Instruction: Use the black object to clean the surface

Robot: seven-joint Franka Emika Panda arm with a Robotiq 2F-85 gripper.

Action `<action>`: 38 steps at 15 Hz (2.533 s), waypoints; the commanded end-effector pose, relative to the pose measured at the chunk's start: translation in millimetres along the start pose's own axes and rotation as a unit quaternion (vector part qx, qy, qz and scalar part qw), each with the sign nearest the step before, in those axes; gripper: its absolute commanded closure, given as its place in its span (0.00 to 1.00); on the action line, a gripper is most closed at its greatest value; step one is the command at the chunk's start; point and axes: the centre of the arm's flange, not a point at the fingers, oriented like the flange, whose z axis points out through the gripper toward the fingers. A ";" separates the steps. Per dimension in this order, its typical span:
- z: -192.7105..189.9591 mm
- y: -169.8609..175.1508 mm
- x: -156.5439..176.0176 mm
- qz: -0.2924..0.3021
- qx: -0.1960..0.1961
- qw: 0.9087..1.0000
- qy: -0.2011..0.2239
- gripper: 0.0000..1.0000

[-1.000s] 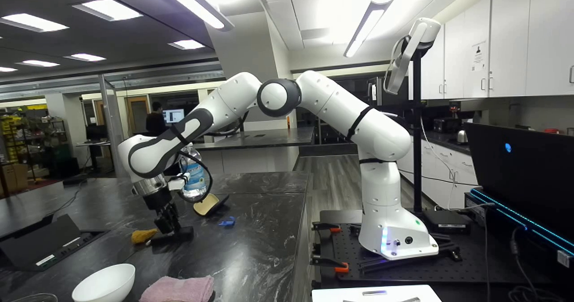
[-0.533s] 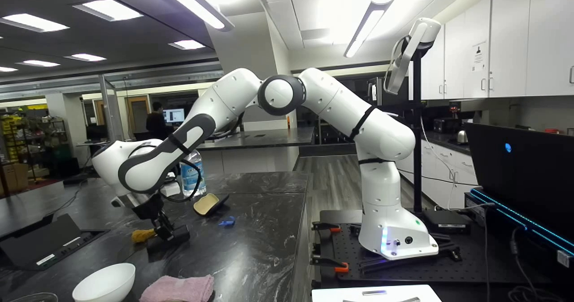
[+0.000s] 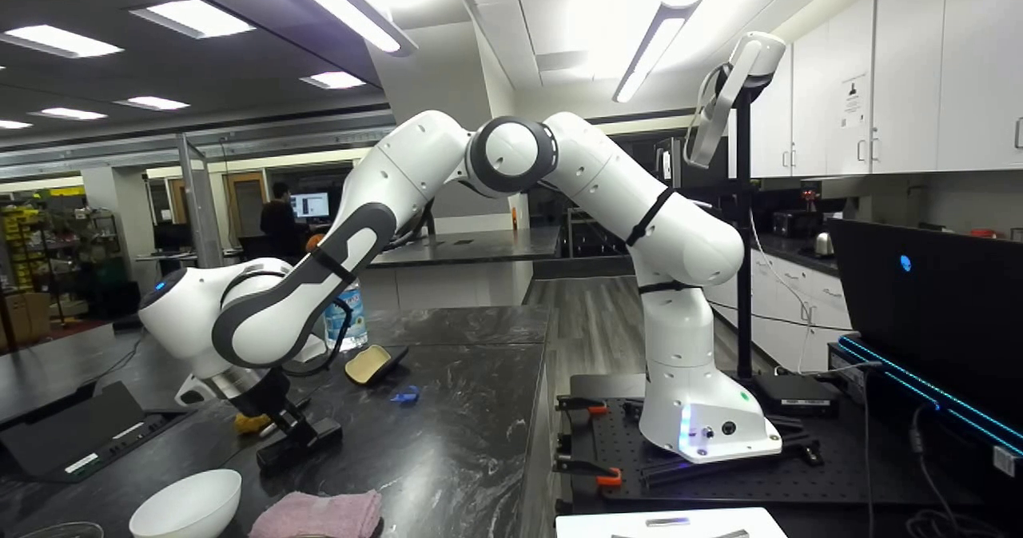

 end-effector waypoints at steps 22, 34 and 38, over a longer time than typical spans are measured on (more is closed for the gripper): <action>27.5 90.9 -70.3 0.202 0.075 0.976 0.036 0.71; 31.5 70.7 -59.9 0.184 0.107 0.976 0.048 0.71; 13.8 35.7 -36.3 0.123 0.082 0.988 0.043 0.71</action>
